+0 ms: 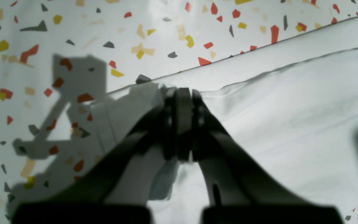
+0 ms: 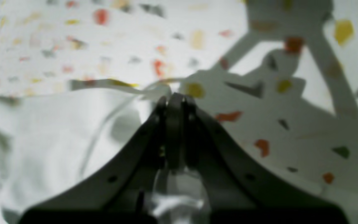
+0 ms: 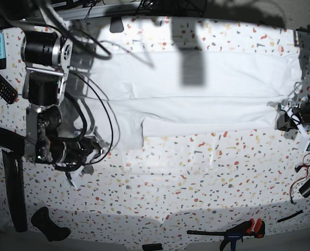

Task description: Fold the T-shirt properly

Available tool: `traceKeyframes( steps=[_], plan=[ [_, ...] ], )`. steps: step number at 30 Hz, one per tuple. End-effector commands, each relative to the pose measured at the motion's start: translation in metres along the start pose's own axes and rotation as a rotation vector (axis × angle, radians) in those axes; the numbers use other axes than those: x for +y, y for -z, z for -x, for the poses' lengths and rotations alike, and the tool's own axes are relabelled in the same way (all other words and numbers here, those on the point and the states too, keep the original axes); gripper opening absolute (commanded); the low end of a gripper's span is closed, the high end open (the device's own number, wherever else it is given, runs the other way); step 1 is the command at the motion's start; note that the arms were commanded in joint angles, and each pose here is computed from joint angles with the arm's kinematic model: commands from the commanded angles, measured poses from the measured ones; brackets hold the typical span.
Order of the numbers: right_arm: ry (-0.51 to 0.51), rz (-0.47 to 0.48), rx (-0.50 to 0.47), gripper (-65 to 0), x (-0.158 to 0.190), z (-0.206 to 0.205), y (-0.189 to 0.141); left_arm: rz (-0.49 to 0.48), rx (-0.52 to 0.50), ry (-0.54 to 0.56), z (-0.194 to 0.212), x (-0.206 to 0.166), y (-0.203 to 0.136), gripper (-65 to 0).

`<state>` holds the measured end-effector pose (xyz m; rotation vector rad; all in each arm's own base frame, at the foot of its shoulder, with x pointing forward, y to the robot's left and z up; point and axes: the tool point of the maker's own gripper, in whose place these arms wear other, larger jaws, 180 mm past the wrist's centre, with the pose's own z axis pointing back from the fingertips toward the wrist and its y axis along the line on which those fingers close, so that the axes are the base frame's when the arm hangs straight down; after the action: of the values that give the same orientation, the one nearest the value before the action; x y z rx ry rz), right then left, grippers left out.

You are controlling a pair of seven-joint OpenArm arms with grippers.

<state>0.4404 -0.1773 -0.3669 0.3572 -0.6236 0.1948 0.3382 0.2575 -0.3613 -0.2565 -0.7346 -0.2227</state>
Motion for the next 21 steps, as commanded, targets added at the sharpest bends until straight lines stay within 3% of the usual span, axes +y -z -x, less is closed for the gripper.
traceKeyframes(
  steps=[1,10,14,21],
  plan=[
    [-0.039,0.005,-0.071,-65.0,0.001,-0.032,-0.015,-0.009,-0.049,0.02,-0.019,0.006,-0.008,-65.0],
    [-0.14,0.022,-0.094,-65.0,0.014,-0.047,-0.04,-0.009,-0.049,0.02,-0.019,0.006,-0.008,-65.0],
    [-0.188,-0.016,-0.123,-65.0,0.03,-0.037,-0.05,-0.008,-0.068,0.027,-0.024,0.004,-0.009,-65.0],
    [-0.348,0.034,-0.2,-65.0,0.064,-0.004,-0.088,0.01,-0.1,0.101,-0.034,-0.015,-0.018,-65.0]
  ],
)
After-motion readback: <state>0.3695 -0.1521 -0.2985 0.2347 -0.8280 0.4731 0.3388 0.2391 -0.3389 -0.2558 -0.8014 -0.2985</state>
